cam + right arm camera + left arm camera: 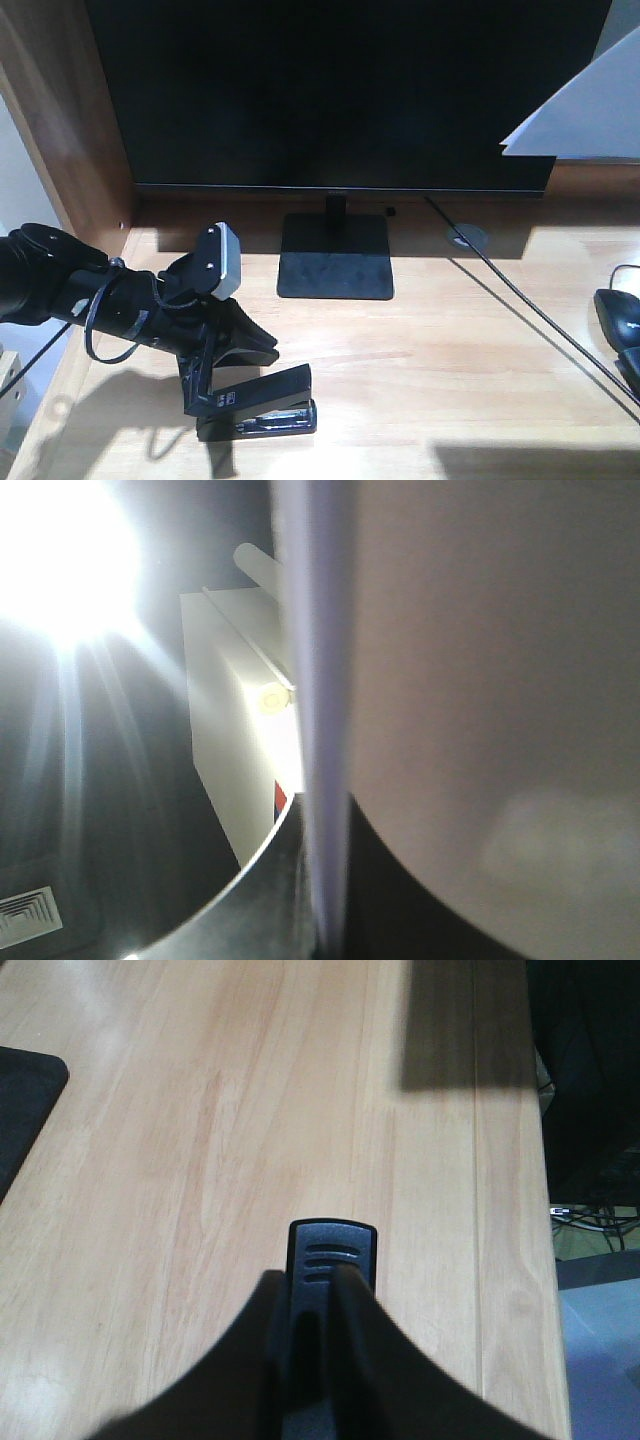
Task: Grab stapler and paper to desk for stapling
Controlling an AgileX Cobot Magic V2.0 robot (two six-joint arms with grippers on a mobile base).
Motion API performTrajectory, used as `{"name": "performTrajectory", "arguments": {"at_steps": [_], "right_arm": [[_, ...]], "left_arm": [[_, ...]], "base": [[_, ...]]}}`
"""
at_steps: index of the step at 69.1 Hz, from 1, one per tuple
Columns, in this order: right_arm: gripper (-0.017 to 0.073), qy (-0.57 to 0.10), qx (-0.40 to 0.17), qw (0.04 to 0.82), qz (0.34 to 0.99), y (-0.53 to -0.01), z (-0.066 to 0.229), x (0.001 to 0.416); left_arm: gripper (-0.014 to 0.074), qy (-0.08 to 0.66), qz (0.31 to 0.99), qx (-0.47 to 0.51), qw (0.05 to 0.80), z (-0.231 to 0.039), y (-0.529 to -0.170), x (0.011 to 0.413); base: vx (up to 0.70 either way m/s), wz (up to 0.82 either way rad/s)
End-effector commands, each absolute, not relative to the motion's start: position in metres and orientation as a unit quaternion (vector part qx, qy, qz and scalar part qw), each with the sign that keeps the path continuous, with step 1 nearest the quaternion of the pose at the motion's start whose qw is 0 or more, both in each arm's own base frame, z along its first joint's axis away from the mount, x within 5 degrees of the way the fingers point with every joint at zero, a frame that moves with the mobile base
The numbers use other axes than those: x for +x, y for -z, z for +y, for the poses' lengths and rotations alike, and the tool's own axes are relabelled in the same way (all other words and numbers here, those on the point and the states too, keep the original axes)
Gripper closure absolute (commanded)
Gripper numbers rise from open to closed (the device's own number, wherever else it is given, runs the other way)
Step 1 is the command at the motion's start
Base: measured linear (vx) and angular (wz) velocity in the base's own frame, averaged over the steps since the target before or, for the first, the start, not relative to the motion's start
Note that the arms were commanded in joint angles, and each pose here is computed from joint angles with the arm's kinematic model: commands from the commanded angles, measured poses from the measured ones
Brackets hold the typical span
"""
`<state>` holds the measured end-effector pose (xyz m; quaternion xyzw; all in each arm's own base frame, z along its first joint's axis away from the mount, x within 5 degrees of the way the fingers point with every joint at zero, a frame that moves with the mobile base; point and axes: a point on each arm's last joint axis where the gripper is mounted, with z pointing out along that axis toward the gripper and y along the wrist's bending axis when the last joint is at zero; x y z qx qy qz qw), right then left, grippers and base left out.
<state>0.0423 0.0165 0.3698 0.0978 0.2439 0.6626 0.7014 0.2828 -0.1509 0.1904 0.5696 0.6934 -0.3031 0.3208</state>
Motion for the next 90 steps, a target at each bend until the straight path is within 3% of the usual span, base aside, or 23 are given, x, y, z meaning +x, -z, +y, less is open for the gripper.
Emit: {"name": "performTrajectory", "arguments": {"at_steps": [1,90], "right_arm": [[0.0565,-0.659,0.086,0.713,0.223,-0.378,0.016,0.039],[0.0565,-0.659,0.086,0.713,0.223,-0.378,0.016,0.039]], "left_arm": [[0.0603,0.321,0.678,0.558,0.355,-0.155,-0.215,0.282],[0.0601,0.320,0.700,0.549,0.326,-0.163,-0.180,0.291]], "base": [[0.00,0.00],[0.00,0.00]]}}
